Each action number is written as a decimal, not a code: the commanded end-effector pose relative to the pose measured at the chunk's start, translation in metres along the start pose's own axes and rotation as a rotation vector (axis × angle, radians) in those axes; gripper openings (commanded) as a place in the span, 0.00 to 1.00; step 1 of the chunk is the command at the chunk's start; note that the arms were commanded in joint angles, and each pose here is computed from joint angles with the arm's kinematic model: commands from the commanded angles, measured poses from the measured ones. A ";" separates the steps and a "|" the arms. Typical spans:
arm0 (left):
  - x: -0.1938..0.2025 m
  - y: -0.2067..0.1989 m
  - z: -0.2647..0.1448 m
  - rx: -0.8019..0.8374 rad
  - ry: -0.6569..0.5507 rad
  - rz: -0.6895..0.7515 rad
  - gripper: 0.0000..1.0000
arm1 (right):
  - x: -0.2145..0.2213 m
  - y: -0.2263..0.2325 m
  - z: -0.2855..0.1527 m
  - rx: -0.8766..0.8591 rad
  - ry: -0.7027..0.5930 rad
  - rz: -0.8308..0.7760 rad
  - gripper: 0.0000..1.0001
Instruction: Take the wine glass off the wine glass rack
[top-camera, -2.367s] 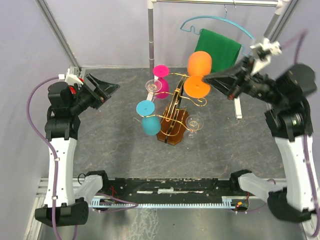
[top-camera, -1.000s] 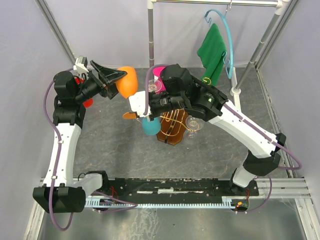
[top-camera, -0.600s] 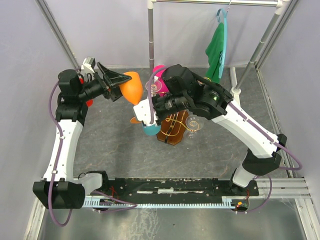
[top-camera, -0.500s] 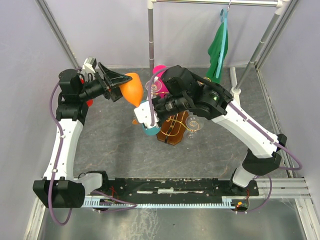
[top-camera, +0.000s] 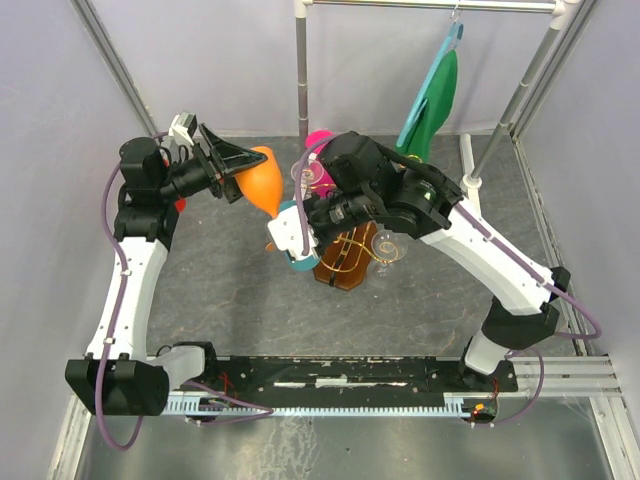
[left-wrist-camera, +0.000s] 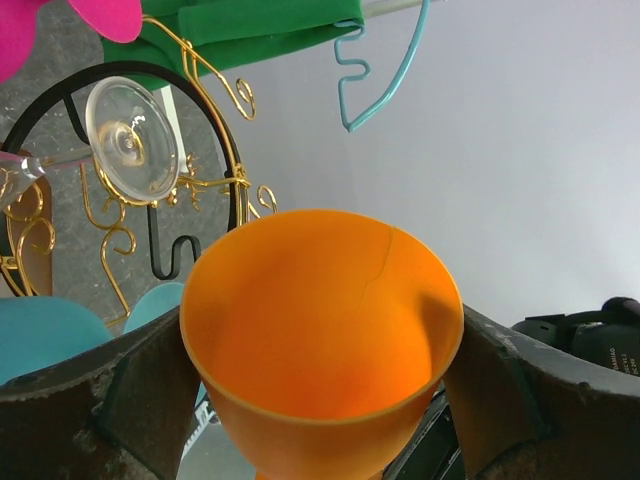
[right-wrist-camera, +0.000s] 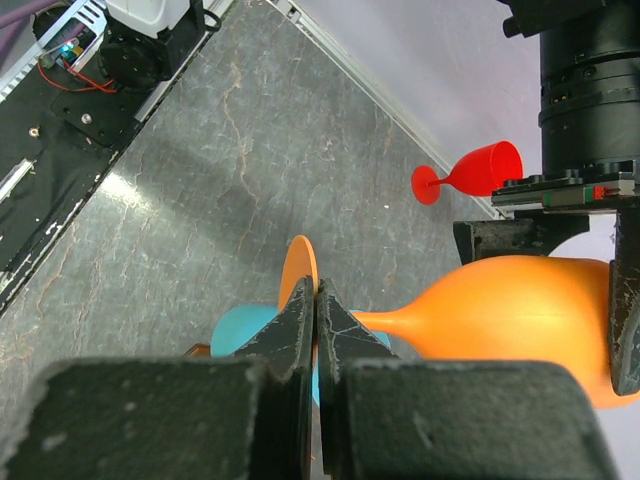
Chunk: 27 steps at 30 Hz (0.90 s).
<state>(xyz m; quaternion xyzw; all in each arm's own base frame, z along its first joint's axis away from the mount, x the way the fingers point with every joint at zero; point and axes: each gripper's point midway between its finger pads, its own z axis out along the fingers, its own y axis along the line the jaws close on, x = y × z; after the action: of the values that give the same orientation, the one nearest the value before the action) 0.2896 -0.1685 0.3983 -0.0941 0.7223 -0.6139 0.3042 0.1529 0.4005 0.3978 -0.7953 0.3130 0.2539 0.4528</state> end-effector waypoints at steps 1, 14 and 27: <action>0.011 -0.017 -0.003 0.057 0.043 0.067 0.95 | -0.020 -0.009 -0.001 0.015 -0.066 -0.089 0.01; -0.007 -0.022 -0.006 -0.001 -0.002 0.212 0.72 | -0.013 -0.042 -0.010 0.269 -0.050 -0.019 0.80; -0.137 -0.028 -0.044 -0.210 -0.373 0.448 0.79 | -0.024 -0.022 -0.105 0.602 -0.072 -0.013 0.99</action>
<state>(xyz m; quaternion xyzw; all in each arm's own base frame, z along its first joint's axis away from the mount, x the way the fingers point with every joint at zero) 0.3409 -0.1013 0.4567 -0.0754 0.7171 -0.5144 0.4642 0.1666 0.3471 0.4372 -0.6813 0.3562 0.1808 0.6134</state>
